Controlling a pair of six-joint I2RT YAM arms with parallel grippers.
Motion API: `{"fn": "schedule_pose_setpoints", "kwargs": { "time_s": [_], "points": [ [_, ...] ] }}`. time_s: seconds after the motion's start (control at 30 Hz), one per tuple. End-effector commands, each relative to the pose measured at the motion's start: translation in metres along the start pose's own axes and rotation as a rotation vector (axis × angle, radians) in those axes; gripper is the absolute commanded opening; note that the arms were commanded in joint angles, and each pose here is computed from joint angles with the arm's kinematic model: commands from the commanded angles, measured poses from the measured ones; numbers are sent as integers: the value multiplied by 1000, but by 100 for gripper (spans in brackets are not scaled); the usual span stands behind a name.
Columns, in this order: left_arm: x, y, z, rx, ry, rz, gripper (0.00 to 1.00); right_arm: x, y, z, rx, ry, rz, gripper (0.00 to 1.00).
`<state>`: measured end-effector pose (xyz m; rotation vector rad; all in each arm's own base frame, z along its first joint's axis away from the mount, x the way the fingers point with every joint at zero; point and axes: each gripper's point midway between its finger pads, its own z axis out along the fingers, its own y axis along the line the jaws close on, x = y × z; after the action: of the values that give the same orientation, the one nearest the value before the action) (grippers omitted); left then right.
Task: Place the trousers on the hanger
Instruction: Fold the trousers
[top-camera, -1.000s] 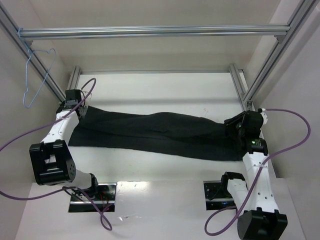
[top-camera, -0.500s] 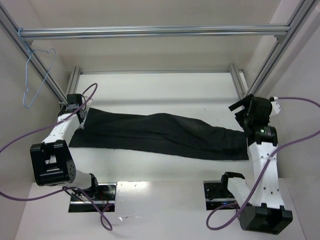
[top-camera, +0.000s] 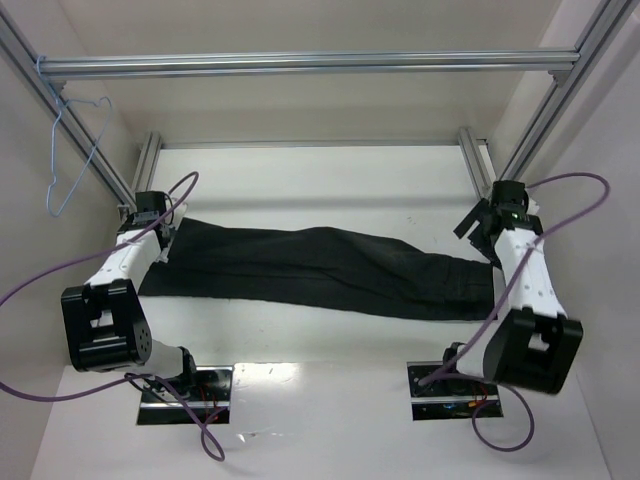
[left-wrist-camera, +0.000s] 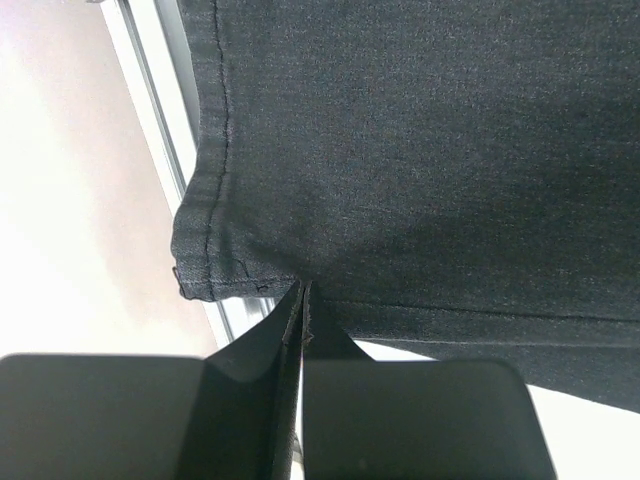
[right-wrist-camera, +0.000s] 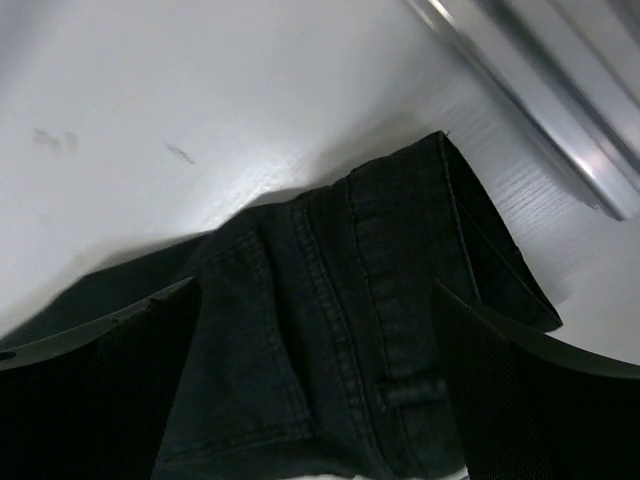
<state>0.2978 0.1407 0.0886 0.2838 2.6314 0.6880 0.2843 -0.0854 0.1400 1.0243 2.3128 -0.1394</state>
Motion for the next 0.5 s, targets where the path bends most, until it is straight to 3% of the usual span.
{"fn": "schedule_pose_setpoints", "kwargs": {
  "time_s": [0.0,0.2,0.27,0.3,0.33,0.37,0.47],
  "points": [
    [-16,16,1,-44,-36,16,2,-2,2,17,-13,3,-49,100],
    [-10,17,2,-54,-17,39,2,21,15,40,-59,132,13,100],
    [-10,17,2,-54,-17,39,2,36,27,45,-121,206,39,79],
    [-8,16,2,-49,-8,43,2,49,26,48,-126,248,38,29],
    [-8,16,2,-49,-8,43,2,58,29,50,-125,277,46,5],
    [-8,16,2,-49,-8,43,2,63,30,51,-135,291,64,1],
    [-4,17,2,-48,5,37,3,77,43,44,-138,312,24,0]
  ]
}}
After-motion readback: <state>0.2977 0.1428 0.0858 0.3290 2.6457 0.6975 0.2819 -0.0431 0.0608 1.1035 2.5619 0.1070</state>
